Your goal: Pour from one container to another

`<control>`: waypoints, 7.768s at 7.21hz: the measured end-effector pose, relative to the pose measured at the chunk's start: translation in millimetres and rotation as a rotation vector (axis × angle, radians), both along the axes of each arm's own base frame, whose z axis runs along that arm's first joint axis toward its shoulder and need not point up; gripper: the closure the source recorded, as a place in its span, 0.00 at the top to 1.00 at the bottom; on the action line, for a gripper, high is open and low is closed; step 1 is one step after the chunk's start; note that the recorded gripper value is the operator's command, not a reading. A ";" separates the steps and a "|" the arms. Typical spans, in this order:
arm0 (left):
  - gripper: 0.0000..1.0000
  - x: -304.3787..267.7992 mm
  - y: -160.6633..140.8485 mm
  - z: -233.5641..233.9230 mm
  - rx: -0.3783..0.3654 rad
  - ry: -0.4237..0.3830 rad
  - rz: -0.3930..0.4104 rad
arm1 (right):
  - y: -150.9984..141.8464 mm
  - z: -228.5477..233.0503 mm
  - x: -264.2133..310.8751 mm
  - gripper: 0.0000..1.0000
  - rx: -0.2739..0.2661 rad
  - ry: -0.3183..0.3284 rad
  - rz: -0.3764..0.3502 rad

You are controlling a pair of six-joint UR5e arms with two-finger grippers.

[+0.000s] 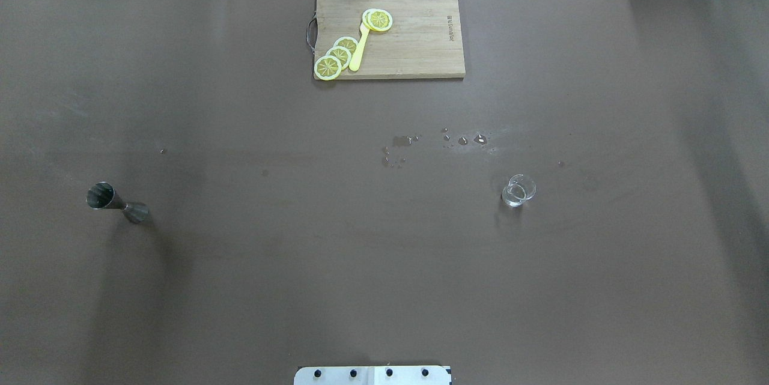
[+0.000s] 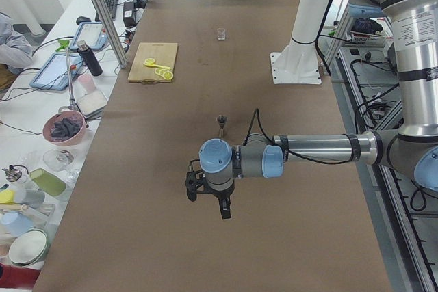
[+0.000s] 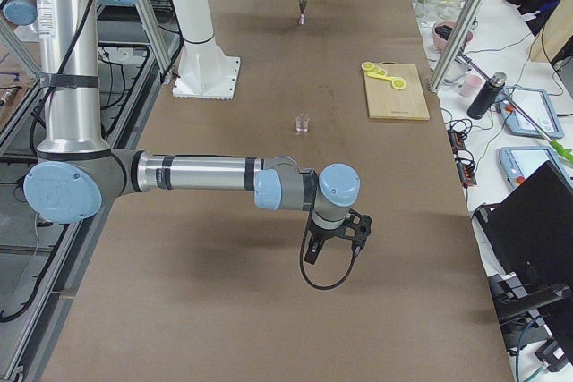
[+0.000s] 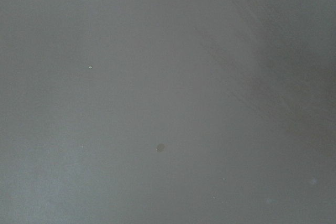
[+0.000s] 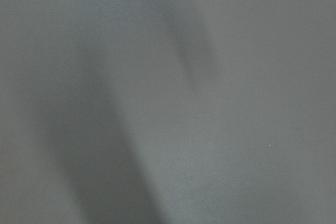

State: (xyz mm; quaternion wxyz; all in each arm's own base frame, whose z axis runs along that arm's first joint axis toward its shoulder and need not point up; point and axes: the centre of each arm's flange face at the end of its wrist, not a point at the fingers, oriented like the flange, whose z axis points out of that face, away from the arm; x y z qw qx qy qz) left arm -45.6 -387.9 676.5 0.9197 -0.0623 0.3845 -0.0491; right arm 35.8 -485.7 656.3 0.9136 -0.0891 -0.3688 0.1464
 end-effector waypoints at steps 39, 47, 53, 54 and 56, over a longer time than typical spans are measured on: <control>0.98 3.2 -10.6 -4.2 0.039 0.005 0.011 | -5.9 -9.1 -2.4 1.00 0.011 -0.031 0.002; 0.98 3.2 -10.6 -4.0 0.038 0.005 0.011 | -4.1 -11.8 -3.5 1.00 0.014 -0.047 0.001; 0.98 3.2 -10.5 -3.2 0.037 0.004 0.011 | -26.4 -39.9 -7.8 1.00 0.074 -0.044 -0.010; 0.98 3.2 -10.3 -2.9 0.036 0.004 0.011 | -37.2 -53.8 -11.7 1.00 0.097 -0.046 -0.014; 0.98 3.2 -9.7 -2.2 0.034 0.004 0.011 | -53.0 -81.2 -22.5 1.00 0.148 -0.061 -0.032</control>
